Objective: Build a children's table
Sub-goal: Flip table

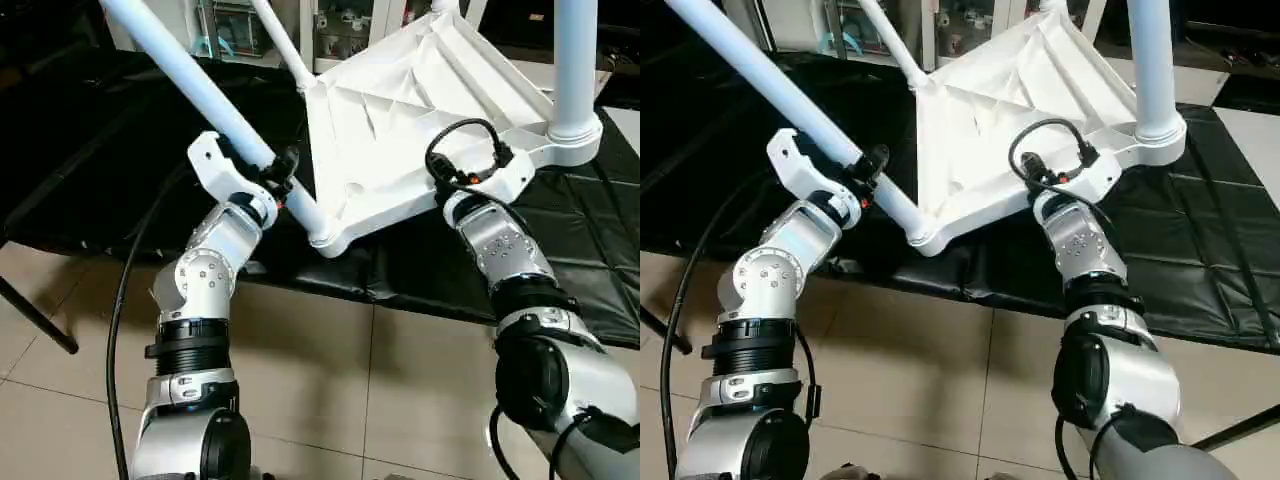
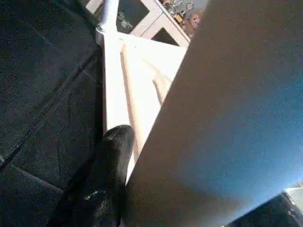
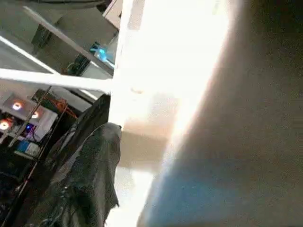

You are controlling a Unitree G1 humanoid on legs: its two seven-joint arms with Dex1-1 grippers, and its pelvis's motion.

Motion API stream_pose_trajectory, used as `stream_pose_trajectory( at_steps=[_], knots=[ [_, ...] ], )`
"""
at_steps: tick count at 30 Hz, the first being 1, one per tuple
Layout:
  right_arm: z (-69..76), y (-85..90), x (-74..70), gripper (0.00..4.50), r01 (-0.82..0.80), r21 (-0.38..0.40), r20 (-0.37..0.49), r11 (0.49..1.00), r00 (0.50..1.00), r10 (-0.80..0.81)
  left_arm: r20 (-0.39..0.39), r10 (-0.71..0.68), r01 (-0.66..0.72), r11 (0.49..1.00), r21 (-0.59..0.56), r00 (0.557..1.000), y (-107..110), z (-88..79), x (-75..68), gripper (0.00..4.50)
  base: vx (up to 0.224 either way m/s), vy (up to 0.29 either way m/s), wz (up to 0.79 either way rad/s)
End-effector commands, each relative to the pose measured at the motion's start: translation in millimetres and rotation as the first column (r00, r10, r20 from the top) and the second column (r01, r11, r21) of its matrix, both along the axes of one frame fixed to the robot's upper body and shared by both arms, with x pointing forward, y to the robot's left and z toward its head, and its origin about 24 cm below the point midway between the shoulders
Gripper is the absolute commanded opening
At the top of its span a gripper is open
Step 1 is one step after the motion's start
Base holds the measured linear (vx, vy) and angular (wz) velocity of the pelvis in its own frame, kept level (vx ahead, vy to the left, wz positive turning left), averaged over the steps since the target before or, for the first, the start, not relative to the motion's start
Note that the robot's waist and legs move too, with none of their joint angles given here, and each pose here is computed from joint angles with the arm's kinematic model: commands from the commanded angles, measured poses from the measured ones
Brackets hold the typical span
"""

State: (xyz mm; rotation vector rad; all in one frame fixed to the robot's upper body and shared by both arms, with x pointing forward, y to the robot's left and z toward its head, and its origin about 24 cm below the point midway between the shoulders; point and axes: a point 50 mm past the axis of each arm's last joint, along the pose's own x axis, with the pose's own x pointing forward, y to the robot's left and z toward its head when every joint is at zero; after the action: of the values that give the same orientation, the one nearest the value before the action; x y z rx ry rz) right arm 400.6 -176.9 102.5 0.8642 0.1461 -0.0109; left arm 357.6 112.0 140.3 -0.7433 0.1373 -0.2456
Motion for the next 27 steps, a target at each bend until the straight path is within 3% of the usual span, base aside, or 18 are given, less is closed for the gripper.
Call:
stream_pose_trajectory(
  at_steps=[1,14,15,18,20,21,27],
  knots=[
    [3.9,-14.2,0.9,2.69,0.069,-0.008,-0.01,0.998,0.998,-0.069,0.026,-0.037,0.039,0.997,-0.065,0.999,-2,0.6,-3.3,2.27,0.0,0.0,0.0],
    [16.0,-17.8,4.4,2.32,0.109,0.021,0.049,0.994,0.993,-0.11,-0.019,0.021,-0.021,1.0,-0.019,1.0,4,-6.3,-0.9,2.25,0.0,0.0,0.0],
    [16.0,-17.8,4.4,2.32,0.109,0.021,0.049,0.994,0.993,-0.11,-0.019,0.021,-0.021,1.0,-0.019,1.0,4,-6.3,-0.9,2.81,0.0,0.0,0.0],
    [23.4,-19.5,5.9,2.29,0.121,0.001,0.078,0.993,0.99,-0.12,-0.019,0.003,-0.004,0.998,-0.055,1.0,4,-6.4,-1.4,2.96,0.0,0.0,0.0],
    [30.5,-21.8,6.9,2.27,0.141,-0.048,0.108,0.989,0.985,-0.135,-0.013,0.014,-0.015,0.999,-0.034,1.0,6,-6.0,-1.5,3.37,0.0,0.0,0.0],
    [39.6,-25.9,7.7,2.25,0.176,-0.109,0.145,0.978,0.977,-0.159,-0.011,0.036,-0.037,0.999,-0.018,0.999,8,-5.7,-1.6,3.41,0.0,0.0,0.0],
    [61.5,-35.0,8.0,2.21,0.267,-0.214,0.23,0.94,0.949,-0.217,-0.045,0.15,-0.146,0.987,0.067,0.988,22,-14.1,-1.4,3.82,0.0,0.0,0.0]
  ],
)
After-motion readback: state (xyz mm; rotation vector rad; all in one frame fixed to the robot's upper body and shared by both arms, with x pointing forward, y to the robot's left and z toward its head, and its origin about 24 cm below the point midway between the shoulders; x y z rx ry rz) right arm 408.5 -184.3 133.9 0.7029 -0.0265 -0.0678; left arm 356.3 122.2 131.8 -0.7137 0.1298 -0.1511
